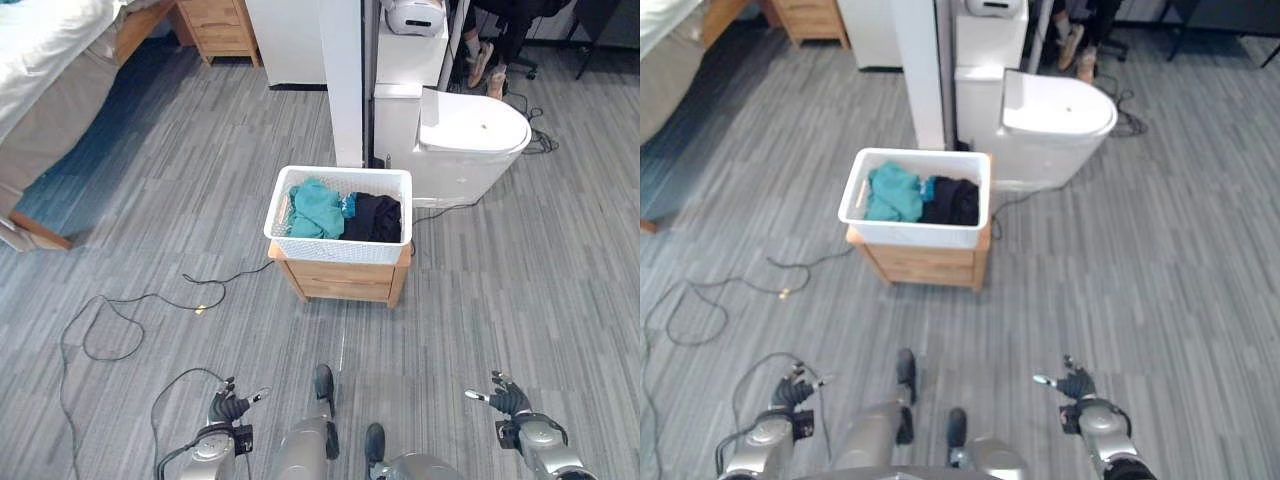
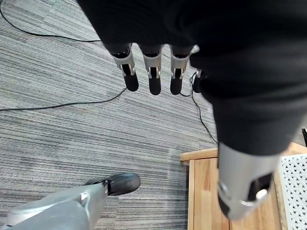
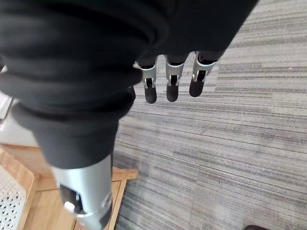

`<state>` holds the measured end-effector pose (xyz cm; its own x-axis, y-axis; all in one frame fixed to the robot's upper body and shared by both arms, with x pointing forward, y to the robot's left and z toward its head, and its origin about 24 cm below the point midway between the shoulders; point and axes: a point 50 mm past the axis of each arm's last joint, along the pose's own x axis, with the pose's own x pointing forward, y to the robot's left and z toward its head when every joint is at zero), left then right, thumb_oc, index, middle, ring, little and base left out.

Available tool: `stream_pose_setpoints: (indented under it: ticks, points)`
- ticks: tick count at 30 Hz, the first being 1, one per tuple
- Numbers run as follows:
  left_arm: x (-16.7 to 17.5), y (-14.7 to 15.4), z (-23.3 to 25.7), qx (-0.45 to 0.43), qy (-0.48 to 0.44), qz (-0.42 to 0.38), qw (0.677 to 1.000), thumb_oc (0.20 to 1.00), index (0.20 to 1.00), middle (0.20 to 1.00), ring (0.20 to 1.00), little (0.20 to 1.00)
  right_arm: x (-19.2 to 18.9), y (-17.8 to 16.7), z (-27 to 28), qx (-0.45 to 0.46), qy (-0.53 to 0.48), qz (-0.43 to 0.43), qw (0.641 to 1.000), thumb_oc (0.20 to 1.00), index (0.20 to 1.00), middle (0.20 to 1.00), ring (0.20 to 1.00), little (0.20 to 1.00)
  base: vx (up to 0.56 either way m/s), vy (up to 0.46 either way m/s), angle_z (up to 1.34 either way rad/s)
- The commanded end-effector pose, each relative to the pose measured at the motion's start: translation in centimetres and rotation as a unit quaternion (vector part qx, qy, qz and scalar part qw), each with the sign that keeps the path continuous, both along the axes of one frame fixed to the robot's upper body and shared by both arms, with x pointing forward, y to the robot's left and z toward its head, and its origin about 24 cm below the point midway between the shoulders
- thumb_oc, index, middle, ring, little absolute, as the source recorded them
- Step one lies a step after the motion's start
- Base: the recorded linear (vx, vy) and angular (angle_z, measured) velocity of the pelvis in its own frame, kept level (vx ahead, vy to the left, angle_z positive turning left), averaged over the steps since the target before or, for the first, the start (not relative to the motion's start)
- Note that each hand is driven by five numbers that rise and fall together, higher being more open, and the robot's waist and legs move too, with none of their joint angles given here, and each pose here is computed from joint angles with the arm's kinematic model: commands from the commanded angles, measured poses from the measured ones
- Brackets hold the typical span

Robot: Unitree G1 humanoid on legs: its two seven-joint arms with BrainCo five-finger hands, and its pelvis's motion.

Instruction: Grab the laundry basket,head to the washer,open it,put in the laundry and shut it.

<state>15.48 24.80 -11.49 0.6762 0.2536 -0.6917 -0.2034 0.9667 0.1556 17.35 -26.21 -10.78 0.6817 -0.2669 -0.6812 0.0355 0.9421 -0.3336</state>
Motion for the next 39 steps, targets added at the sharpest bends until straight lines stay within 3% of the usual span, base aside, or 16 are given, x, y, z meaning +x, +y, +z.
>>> stream_pose_setpoints:
  ticks: [1, 11, 24, 32, 39]
  points:
    - [-0.2, 0.8, 0.6, 0.026, -0.010, -0.018, 0.999, 1.000, 1.000, 1.000, 1.000, 1.000, -0.4, -1.3, 0.9, -0.012, -0.029, -0.015, 0.999, 1.000, 1.000, 1.000, 1.000, 1.000, 0.35, 0.242, -0.63]
    - [0.4, 2.5, 1.5, 0.055, -0.022, -0.012, 0.998, 1.000, 1.000, 1.000, 1.000, 1.000, 1.8, 0.6, 1.5, 0.011, -0.061, 0.002, 0.998, 1.000, 1.000, 1.000, 1.000, 1.000, 0.19, 0.202, -0.27]
    - [0.6, 3.8, 2.7, 0.062, -0.057, 0.023, 0.996, 1.000, 1.000, 1.000, 1.000, 1.000, 3.1, -0.4, 3.5, -0.032, -0.094, 0.039, 0.994, 1.000, 1.000, 1.000, 1.000, 1.000, 0.14, -0.045, 0.17]
    - [4.6, 4.2, 5.6, 0.077, -0.142, 0.069, 0.985, 1.000, 1.000, 1.000, 1.000, 1.000, 7.6, 0.8, 7.5, -0.044, -0.186, 0.065, 0.979, 1.000, 1.000, 1.000, 1.000, 1.000, 0.00, -0.036, 0.09]
    - [12.5, 0.5, 10.0, 0.063, -0.243, 0.059, 0.966, 1.000, 1.000, 1.000, 1.000, 1.000, 13.8, 5.7, 11.3, -0.008, -0.265, 0.074, 0.961, 1.000, 1.000, 1.000, 1.000, 1.000, -0.10, 0.007, -0.04]
